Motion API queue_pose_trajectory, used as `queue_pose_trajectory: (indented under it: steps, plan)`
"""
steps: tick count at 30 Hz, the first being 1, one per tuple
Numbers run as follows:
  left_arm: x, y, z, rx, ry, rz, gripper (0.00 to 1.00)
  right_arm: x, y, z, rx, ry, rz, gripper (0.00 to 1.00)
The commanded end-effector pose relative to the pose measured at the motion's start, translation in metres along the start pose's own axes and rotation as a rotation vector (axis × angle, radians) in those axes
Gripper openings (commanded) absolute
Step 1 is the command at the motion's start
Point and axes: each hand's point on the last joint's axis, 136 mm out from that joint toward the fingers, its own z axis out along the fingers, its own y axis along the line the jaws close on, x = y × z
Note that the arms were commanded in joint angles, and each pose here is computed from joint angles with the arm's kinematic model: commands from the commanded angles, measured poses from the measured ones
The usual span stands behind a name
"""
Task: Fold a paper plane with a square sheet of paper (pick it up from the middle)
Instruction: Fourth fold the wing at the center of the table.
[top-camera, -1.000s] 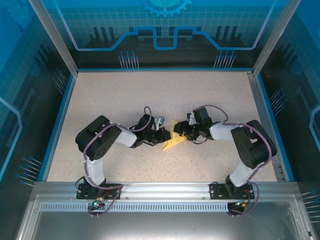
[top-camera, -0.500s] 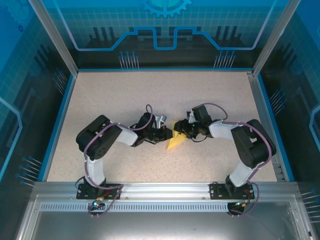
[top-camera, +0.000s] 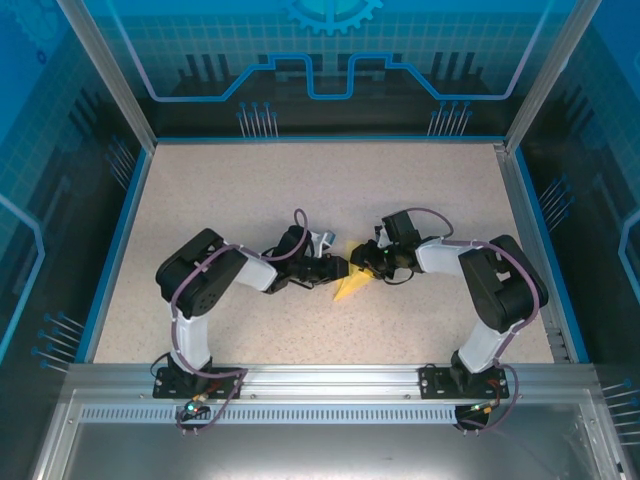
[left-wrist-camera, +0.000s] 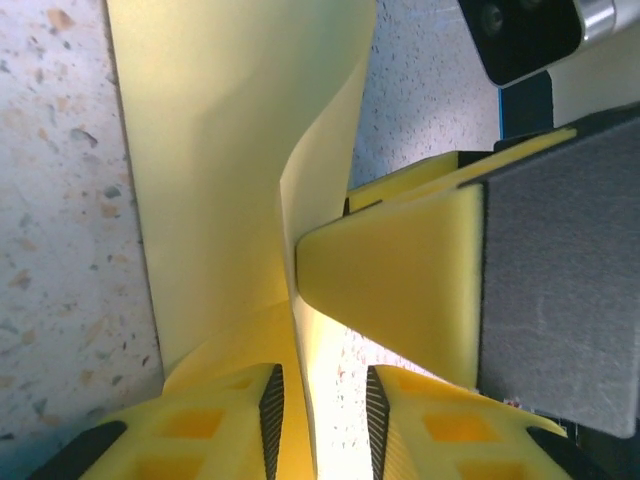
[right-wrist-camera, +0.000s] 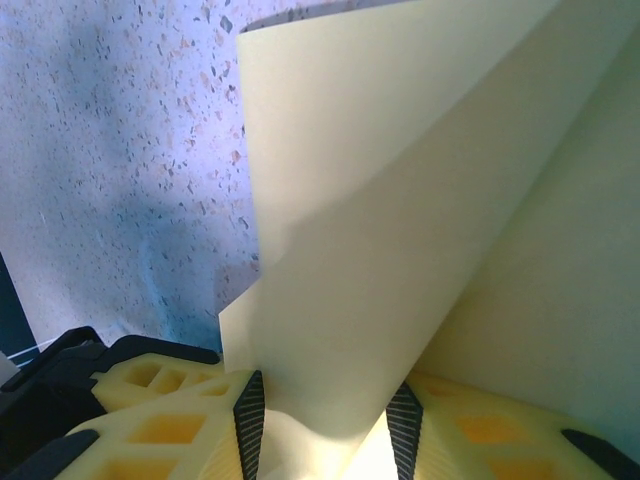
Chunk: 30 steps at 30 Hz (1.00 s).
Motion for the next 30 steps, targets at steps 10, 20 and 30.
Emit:
queue_pose_trajectory:
  steps: [10,20,30]
  plan:
    - [0.015,-0.003,-0.012,-0.028,0.019,0.006,0.36,0.001,-0.018,0.005,0.072,0.015,0.056,0.41]
    - [0.015,0.000,0.001,-0.048,0.046,0.009,0.32,0.002,-0.018,0.007,0.068,0.021,0.068,0.42]
    - [0.011,0.004,0.007,-0.066,0.047,0.010,0.17,0.001,-0.011,0.005,0.033,0.023,0.053,0.43]
